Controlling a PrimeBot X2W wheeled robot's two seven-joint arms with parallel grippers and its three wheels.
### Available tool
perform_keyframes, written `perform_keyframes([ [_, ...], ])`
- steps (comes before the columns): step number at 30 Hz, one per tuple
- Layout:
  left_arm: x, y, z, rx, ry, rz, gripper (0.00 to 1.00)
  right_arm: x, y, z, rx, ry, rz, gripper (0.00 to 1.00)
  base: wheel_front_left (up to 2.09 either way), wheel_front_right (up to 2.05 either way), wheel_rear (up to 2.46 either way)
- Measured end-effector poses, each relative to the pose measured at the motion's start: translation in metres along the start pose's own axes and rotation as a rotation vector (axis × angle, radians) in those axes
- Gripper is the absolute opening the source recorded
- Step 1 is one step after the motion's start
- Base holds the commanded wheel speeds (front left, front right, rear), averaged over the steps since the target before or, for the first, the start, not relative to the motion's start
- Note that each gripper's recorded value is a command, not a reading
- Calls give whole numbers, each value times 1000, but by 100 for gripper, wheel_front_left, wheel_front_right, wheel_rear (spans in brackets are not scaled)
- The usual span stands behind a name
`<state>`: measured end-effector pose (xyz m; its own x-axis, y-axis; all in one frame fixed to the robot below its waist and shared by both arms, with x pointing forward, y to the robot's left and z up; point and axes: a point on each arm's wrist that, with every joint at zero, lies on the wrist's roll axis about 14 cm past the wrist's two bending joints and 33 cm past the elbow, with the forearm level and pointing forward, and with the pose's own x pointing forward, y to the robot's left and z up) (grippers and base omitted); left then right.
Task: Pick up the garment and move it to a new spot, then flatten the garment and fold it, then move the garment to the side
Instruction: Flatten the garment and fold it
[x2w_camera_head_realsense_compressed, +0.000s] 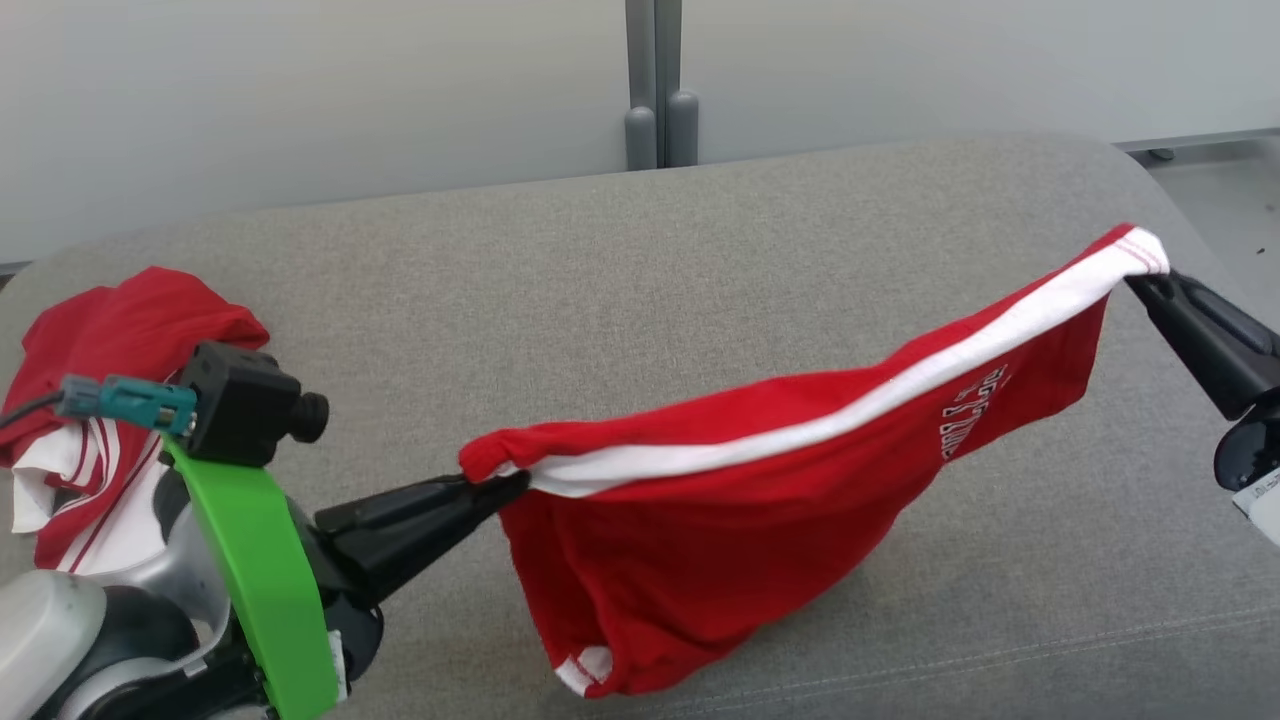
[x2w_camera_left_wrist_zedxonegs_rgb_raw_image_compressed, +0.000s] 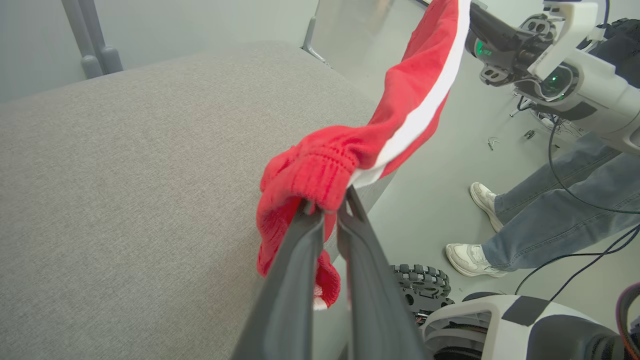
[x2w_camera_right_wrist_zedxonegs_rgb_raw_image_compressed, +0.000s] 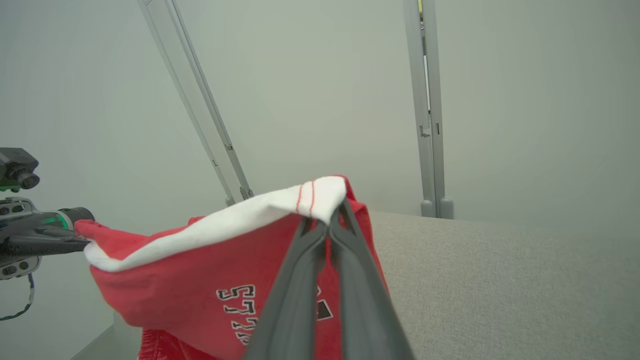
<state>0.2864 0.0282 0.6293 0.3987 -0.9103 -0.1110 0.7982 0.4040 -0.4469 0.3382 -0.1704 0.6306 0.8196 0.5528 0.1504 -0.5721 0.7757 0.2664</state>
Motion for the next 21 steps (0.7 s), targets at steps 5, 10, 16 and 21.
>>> perform_keyframes([
  [5,-4,61,-16,-144,73,185,0,4,-7,-45,134,160,-26,0,0,0,0],
  [10,-4,124,-55,-316,209,352,0,48,0,-75,267,218,-10,0,0,0,0],
  [16,26,185,-17,-182,146,470,0,144,-29,-45,352,76,-136,0,0,0,0],
  [21,67,196,88,18,-176,458,0,209,-62,58,202,-229,-181,0,0,0,0],
])
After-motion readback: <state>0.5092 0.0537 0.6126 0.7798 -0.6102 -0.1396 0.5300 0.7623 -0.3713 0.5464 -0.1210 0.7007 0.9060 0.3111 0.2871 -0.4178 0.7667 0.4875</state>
